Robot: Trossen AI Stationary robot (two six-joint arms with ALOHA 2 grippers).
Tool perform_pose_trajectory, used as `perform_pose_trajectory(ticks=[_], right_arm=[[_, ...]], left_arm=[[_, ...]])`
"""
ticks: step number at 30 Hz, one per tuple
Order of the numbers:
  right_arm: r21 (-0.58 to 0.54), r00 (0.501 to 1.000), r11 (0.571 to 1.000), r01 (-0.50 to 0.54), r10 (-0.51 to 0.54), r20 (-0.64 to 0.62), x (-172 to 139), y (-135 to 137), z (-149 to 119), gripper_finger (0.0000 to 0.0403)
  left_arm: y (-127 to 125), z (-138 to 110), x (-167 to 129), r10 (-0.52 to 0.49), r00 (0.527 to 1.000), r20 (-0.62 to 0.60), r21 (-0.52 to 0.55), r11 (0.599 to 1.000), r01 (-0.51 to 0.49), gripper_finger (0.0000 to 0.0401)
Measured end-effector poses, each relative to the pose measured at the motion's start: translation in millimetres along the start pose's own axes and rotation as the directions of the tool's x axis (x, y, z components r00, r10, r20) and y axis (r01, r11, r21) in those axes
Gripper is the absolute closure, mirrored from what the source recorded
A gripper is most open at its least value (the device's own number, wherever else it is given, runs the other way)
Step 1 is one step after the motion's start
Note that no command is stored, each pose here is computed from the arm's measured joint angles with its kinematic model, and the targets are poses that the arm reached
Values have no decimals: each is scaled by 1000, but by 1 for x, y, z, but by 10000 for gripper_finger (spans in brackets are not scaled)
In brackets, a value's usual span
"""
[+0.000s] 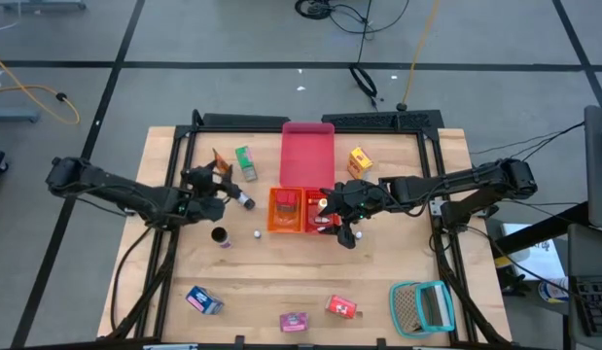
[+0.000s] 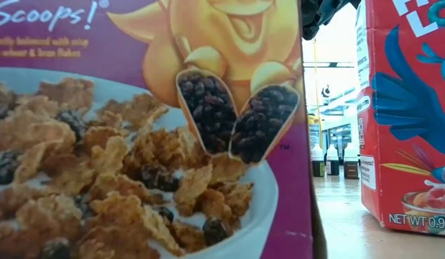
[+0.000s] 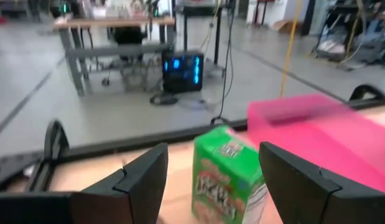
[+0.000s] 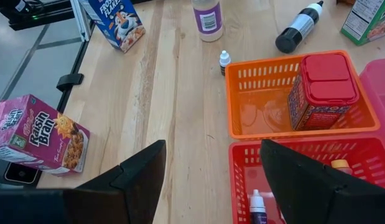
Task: Pick & Place Kitchen Items
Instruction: Put the orange spice bag into the orange basket
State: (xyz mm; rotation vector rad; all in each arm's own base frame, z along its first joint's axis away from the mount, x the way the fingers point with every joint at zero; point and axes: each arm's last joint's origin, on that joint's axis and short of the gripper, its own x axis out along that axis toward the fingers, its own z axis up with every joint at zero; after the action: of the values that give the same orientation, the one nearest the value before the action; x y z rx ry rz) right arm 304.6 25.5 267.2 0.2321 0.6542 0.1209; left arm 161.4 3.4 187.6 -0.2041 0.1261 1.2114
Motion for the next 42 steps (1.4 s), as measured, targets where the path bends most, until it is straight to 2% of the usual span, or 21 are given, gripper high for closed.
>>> perform_pose_trajectory(ticks=[7, 17, 24, 29, 36, 42], right_arm=[[0, 1000, 1000, 0, 0, 0, 0, 0, 0, 149], [0, 1000, 1000, 3, -3, 1, 0, 0, 0, 149], [0, 1000, 1000, 3, -3, 1, 0, 0, 0, 149], [0, 1000, 1000, 3, -3, 1, 0, 0, 0, 149], [-1, 1000, 1000, 4, -4, 2, 0, 0, 0, 149], [0, 1000, 1000, 4, -4, 2, 0, 0, 0, 149]], left_arm=[[13, -7, 14, 48, 989, -143, -63, 996, -57, 146], [20, -7, 29, 70, 963, -261, -113, 988, -103, 146], [24, -7, 35, 91, 951, -296, -90, 988, -122, 155], [27, -6, 39, 111, 947, -302, -73, 988, -139, 228], [27, -6, 41, 90, 937, -339, -17, 995, -101, 383], [27, -6, 41, 88, 936, -340, 0, 996, -94, 398]])
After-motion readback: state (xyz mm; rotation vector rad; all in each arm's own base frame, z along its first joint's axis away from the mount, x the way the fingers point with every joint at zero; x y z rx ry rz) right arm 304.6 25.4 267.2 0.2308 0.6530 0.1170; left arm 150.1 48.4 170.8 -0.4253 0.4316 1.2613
